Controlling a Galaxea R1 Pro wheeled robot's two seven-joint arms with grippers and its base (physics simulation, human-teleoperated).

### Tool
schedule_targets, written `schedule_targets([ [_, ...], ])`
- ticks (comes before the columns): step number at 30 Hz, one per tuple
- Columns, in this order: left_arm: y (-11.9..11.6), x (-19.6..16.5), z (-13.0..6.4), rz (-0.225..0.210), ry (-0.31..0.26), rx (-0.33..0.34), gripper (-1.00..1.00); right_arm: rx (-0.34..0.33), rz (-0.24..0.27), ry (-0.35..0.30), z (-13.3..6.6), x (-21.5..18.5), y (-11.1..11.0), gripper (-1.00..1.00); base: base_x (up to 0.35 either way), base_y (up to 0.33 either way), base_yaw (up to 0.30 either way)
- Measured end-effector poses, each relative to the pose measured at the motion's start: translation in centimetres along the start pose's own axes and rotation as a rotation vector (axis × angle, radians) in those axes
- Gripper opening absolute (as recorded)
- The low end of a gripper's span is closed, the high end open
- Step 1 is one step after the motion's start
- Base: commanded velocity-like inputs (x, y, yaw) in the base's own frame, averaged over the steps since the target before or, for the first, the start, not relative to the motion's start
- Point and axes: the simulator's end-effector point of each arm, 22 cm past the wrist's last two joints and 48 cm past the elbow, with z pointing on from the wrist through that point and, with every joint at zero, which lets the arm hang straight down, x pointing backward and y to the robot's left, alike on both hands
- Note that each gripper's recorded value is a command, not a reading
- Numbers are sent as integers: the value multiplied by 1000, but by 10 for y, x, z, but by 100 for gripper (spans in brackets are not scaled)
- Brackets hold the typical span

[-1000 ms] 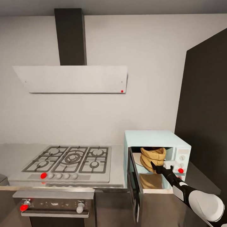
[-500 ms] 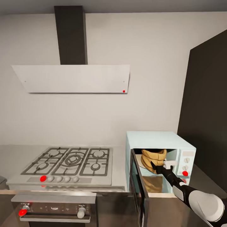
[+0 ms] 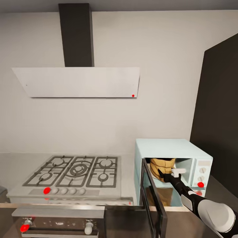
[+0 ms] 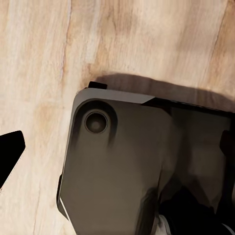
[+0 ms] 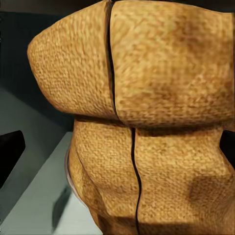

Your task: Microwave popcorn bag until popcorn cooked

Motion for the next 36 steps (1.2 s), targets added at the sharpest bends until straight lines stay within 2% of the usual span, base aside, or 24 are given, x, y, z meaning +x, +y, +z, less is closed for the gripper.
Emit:
schedule_targets([
  [13,1,0,0,0,-1,-1,100,0,0,0,0,0,0,100,104,27,0],
  [29,-1,-1,0,0,-6,1,100,1,0,0,0,0,0,100,29,0,0],
  [36,-2,-1,0,0,-5,2,100,0,0,1,1,1,0,100,-155,0,0],
])
